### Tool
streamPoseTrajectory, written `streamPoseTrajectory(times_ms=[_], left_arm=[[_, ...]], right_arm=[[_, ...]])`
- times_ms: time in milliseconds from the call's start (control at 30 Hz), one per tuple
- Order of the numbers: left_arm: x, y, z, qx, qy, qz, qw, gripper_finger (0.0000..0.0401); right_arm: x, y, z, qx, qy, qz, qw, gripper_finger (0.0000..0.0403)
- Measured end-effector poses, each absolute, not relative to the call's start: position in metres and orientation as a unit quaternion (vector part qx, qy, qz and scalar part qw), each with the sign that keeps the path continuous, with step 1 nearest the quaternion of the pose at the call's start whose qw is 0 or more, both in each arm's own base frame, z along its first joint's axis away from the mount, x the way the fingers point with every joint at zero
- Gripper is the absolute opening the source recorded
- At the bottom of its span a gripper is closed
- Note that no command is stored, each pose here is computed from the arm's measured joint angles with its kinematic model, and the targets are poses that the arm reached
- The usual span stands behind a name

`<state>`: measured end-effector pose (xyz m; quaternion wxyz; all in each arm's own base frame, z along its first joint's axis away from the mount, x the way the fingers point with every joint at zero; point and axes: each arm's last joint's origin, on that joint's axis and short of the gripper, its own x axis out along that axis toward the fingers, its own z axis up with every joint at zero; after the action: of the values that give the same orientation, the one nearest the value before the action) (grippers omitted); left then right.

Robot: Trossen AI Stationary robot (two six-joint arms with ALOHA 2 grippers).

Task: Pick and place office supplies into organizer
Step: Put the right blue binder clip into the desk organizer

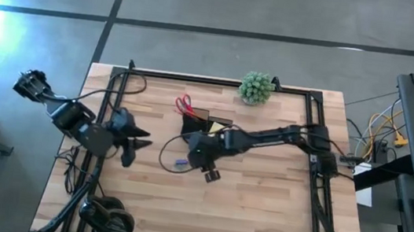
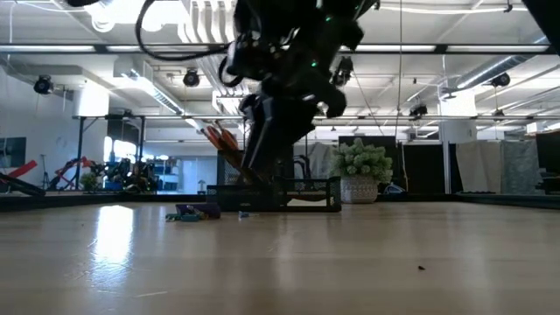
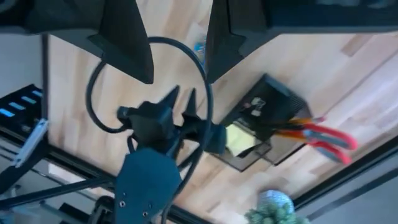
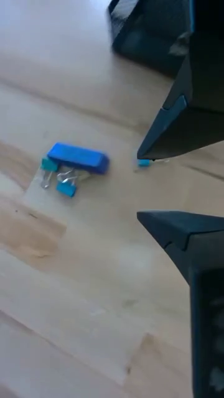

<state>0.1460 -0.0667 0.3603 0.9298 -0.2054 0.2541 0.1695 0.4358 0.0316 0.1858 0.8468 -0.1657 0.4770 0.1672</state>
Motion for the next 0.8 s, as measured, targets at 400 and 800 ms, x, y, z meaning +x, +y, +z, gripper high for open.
streamPoseTrajectory(times_ms=[400,800], left_arm=[[0.096,-0.036,0.321,-0.261,0.225,0.186,0.920,0.0130],[0.079,-0.024,0.310,-0.251,0.208,0.205,0.923,0.0130]], right_arm=[[0.469,0.007,0.166,-0.155,0.490,0.154,0.844,0.0136],[0.462,-0.005,0.142,-0.132,0.520,0.162,0.828,0.0137]])
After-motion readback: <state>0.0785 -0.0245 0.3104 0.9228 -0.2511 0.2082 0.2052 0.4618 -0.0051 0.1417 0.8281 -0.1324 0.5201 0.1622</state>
